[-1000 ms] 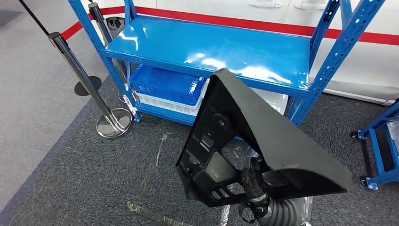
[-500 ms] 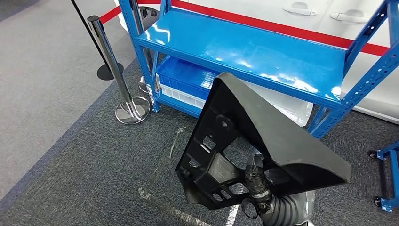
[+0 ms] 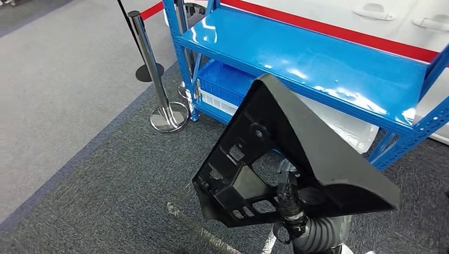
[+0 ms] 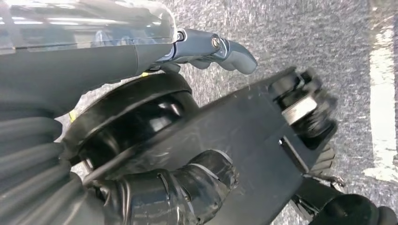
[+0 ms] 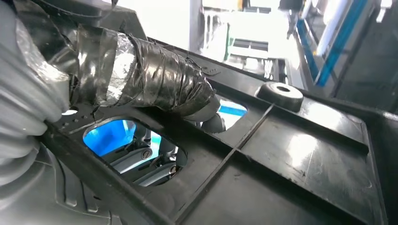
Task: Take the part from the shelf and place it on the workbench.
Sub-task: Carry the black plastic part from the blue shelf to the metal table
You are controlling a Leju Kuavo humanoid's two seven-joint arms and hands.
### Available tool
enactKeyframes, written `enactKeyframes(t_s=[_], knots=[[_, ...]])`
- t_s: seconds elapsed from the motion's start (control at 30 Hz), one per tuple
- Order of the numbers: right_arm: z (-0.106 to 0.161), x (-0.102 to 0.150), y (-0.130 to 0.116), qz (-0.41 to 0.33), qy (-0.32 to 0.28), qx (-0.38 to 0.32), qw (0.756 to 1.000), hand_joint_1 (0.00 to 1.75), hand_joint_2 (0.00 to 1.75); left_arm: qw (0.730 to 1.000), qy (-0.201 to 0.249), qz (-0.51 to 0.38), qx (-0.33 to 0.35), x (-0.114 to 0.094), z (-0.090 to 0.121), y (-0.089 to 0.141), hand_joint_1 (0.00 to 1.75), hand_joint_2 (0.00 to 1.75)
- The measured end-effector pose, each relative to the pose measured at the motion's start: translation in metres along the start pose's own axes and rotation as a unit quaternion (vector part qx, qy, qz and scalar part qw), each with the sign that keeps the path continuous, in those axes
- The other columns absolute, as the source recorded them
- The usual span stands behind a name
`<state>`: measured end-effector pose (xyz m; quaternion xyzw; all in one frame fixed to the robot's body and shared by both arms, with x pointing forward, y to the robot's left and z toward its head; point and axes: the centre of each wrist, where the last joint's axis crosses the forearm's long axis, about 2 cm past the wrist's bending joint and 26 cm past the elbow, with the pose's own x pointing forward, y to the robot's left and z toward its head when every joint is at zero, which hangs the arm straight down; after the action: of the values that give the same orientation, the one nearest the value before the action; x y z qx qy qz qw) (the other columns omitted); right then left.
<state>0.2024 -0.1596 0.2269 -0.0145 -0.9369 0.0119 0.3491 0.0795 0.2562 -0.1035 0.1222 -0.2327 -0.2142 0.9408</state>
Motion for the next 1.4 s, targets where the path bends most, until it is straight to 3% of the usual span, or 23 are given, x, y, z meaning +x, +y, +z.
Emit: enactKeyframes(t_s=[0.57,1.4], knots=[[0.013,0.003,-0.008,0.036,0.02,-0.012,0.999,1.41,1.75,0.998,-0.033,-0.035,0.033,0.003,0.003,-0.008,0.0,1.75],[0.005,0.015,0.0,0.045,0.002,-0.057,0.997,1.41,1.75,0.996,-0.057,-0.062,0.035,0.008,0.004,-0.012,0.0,1.75]])
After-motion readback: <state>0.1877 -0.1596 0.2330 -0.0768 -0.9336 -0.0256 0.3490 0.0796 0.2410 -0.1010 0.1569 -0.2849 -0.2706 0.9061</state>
